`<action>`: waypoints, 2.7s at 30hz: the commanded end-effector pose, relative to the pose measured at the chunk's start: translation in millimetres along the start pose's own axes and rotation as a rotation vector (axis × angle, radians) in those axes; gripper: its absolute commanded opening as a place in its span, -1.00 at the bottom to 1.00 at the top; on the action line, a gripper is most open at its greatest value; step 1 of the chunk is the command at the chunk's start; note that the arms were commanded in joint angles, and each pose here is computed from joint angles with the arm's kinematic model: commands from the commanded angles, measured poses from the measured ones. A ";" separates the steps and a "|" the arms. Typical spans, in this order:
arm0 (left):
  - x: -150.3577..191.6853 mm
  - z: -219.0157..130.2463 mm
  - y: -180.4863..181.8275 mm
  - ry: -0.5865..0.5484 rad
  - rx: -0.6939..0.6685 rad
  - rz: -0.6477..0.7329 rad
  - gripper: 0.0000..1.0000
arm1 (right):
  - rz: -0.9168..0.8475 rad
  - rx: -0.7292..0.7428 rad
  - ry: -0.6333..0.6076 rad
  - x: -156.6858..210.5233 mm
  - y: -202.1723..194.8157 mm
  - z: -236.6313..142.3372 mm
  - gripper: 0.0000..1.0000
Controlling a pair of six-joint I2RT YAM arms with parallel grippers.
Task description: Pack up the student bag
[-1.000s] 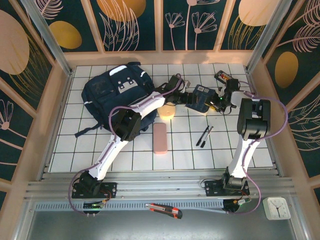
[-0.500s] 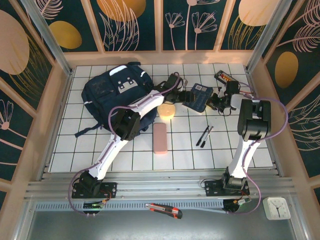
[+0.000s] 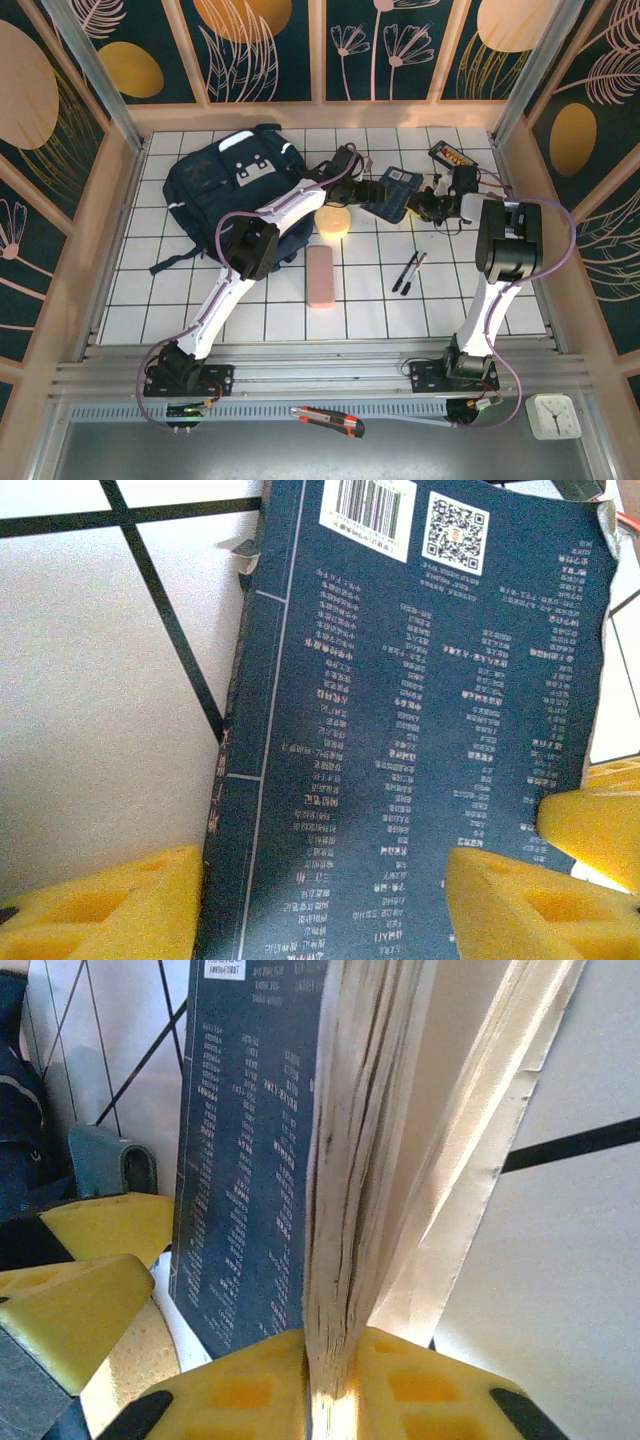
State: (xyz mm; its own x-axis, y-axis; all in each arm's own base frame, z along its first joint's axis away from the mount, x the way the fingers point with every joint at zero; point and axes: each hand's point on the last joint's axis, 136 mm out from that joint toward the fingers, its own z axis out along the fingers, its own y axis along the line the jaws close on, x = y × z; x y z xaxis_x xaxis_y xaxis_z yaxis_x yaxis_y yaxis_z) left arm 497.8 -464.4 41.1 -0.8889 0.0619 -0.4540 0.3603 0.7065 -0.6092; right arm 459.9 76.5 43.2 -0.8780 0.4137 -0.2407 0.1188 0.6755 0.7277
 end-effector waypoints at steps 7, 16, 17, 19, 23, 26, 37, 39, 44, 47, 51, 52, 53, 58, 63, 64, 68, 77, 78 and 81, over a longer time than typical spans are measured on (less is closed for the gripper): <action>37.0 14.4 -28.8 0.110 0.079 0.031 0.28 | -0.067 -0.093 0.095 19.6 43.4 9.9 -0.42; 33.1 7.7 -23.5 0.106 0.044 0.043 0.28 | -0.065 -0.012 0.078 16.9 36.4 -1.2 -1.00; 30.4 4.2 -22.7 0.102 0.036 0.047 0.32 | -0.065 -0.011 0.073 16.7 37.3 -5.9 -1.00; 19.5 -8.8 -19.9 0.088 0.018 0.047 0.48 | -0.074 -0.024 0.059 16.0 45.2 -18.2 -1.00; -10.3 -49.0 -23.0 0.057 0.040 0.020 0.68 | -0.133 -0.095 0.053 17.4 70.9 -42.1 -1.00; -33.0 -89.3 -22.1 0.030 0.048 -0.004 0.75 | -0.183 -0.192 0.044 19.4 100.5 -61.6 -1.00; -63.7 -208.6 -30.6 -0.029 0.189 -0.114 0.82 | -0.333 -0.544 0.171 65.5 213.1 -65.7 -1.00; -56.4 -216.0 -29.0 -0.022 0.183 -0.115 0.80 | -0.348 -0.587 0.194 73.9 229.4 -59.9 -1.00; -39.8 -235.1 -24.5 -0.034 0.178 -0.131 0.74 | -0.382 -0.650 0.246 89.0 258.6 -45.4 -1.00; -36.6 -247.8 -23.2 -0.067 0.189 -0.145 0.63 | -0.396 -0.683 0.294 100.5 270.8 -36.6 -1.00; -32.9 -259.6 -20.4 -0.097 0.185 -0.157 -0.07 | -0.396 -0.687 0.322 104.3 276.0 -27.9 -1.00; -32.5 -262.4 -18.1 -0.109 0.181 -0.166 -0.40 | -0.392 -0.680 0.318 103.3 274.9 -27.9 -0.97; -33.3 -267.8 -16.9 -0.130 0.181 -0.174 -0.64 | -0.386 -0.657 0.301 99.1 270.4 -27.9 -0.68; -36.0 -287.4 -11.2 -0.180 0.174 -0.191 -1.00 | -0.249 -0.273 0.131 59.3 181.7 -27.0 0.34; -42.2 -292.8 -22.1 -0.183 0.215 -0.166 -1.00 | -0.259 -0.400 0.124 66.4 194.4 -48.3 0.99; -43.5 -293.5 -25.5 -0.182 0.231 -0.164 -1.00 | -0.279 -0.450 0.136 70.2 206.9 -48.6 0.99; -48.2 -297.6 -37.9 -0.176 0.285 -0.145 -1.00 | -0.367 -0.607 0.198 91.8 252.2 -36.2 0.98; -36.6 -304.5 -50.6 -0.153 0.364 -0.158 -1.00 | -0.372 -0.726 0.211 85.7 280.9 -0.2 0.98; -35.8 -306.8 -52.5 -0.161 0.375 -0.163 -1.00 | -0.376 -0.739 0.209 84.5 284.0 1.1 0.98; -32.0 -309.3 -52.0 -0.166 0.374 -0.171 -1.00 | -0.390 -0.789 0.195 84.1 294.2 -1.8 0.90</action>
State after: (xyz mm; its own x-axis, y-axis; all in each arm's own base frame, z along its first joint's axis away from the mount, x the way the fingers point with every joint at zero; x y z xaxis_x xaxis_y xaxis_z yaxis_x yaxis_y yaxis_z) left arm 430.8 -281.9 252.2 -0.9183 -0.1728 -0.3562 0.2414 0.4688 -0.8497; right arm 416.6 299.7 197.9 -0.9121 0.0659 -0.4046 -0.3856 0.1971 0.9014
